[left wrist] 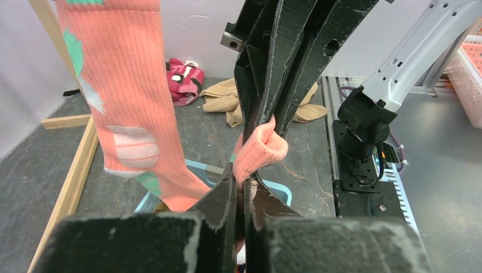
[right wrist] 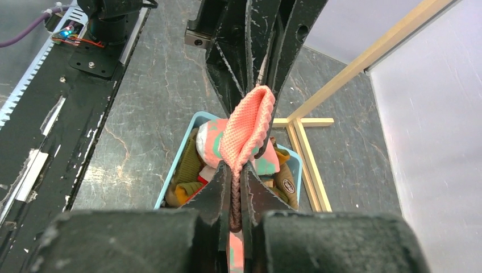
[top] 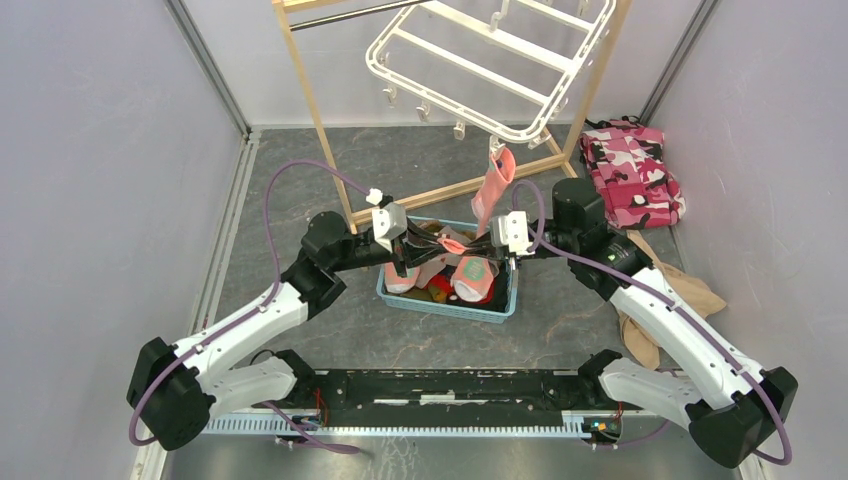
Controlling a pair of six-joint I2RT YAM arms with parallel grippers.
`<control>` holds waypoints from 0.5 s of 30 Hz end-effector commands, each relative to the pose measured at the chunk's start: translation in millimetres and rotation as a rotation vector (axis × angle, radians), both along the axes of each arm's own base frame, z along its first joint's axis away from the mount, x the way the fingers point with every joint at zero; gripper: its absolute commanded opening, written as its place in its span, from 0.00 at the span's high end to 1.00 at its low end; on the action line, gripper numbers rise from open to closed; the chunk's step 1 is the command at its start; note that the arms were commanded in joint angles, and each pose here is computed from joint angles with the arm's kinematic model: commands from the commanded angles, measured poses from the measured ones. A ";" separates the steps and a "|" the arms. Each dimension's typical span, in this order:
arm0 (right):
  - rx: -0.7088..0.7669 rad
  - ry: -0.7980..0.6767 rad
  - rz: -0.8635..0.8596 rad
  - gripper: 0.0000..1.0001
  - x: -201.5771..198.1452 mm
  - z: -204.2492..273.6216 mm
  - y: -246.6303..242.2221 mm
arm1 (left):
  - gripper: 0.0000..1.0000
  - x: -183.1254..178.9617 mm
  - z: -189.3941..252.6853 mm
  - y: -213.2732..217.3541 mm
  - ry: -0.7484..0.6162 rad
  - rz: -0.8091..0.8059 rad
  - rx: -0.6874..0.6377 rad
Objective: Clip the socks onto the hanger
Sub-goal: Pick up the sock from the bin.
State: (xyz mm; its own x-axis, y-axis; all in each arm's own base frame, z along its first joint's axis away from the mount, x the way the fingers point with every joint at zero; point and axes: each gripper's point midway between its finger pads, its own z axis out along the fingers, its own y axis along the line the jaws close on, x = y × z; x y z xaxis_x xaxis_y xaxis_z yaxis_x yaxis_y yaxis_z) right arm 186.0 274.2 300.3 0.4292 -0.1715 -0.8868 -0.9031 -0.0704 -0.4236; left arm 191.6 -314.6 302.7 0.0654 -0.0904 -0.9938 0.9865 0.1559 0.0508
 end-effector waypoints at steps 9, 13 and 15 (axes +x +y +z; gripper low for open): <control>0.042 -0.043 -0.093 0.70 11.7 31.1 -10.2 | 0.98 8.4 14.6 17.7 0.070 0.150 -0.131; 0.045 -0.061 -0.105 0.63 13.3 37.5 -13.9 | 0.98 11.4 11.1 24.8 0.089 0.198 -0.162; 0.045 -0.074 -0.109 0.61 13.2 40.9 -15.2 | 0.98 13.3 8.2 27.6 0.100 0.219 -0.170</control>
State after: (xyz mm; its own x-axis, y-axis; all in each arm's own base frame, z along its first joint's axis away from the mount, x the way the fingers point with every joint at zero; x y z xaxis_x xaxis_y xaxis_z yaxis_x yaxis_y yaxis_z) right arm 198.4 263.7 309.4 0.4127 -0.2045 -0.8876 -0.9059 0.0091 -0.4233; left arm 198.2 -295.9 294.1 -0.0135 -0.1642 -0.9863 0.9516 0.3008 -0.0631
